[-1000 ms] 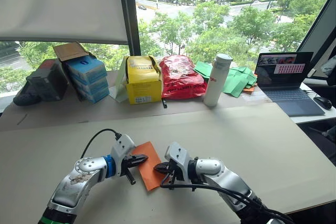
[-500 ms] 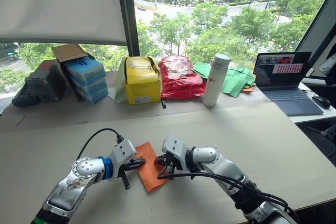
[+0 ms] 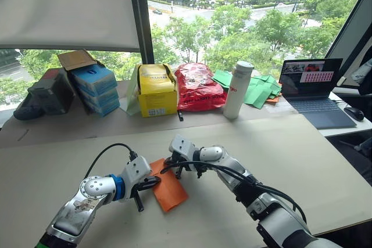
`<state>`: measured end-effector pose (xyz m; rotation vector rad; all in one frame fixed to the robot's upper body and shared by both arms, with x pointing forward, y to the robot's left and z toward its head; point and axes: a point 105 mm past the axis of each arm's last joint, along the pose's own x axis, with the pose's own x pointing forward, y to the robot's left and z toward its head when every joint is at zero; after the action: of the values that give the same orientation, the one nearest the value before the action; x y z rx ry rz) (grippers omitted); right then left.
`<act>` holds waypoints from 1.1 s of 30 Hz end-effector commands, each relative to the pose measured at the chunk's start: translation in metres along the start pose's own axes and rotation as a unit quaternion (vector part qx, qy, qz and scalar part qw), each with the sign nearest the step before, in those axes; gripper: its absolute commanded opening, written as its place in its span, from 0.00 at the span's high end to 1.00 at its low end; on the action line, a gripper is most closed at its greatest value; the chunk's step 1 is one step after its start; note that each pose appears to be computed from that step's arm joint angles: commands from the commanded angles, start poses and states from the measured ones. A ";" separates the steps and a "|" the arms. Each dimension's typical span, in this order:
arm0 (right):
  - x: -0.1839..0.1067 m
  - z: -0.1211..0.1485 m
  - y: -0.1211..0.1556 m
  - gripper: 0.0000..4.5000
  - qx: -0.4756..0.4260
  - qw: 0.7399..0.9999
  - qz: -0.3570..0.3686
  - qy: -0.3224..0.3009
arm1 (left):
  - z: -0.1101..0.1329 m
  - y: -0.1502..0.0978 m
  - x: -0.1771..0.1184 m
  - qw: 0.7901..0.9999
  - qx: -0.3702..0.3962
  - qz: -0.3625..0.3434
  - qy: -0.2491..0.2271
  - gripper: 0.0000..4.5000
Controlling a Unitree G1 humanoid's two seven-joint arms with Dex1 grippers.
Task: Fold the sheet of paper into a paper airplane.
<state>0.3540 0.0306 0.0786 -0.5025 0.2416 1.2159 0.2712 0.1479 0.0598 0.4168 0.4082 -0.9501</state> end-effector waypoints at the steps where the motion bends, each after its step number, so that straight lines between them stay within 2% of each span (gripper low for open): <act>1: 0.003 -0.003 -0.004 0.99 -0.003 1.000 -0.005 0.008 | -0.026 -0.011 0.004 0.999 -0.020 -0.016 0.048 1.00; 8: -0.003 -0.011 0.006 0.99 -0.003 1.000 0.016 0.009 | -0.027 -0.012 0.002 0.998 -0.021 -0.014 0.050 1.00; 19: -0.043 -0.025 0.050 0.99 0.009 0.996 0.087 0.024 | -0.028 -0.008 0.003 0.998 -0.017 -0.015 0.053 1.00; 33: -0.077 -0.044 0.080 0.99 0.017 0.989 0.128 0.072 | -0.027 -0.004 0.005 0.998 -0.007 -0.018 0.052 1.00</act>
<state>0.2666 -0.0286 0.0695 -0.5541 0.3771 1.4053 0.2741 0.1435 0.0617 0.4373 0.3832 -0.9835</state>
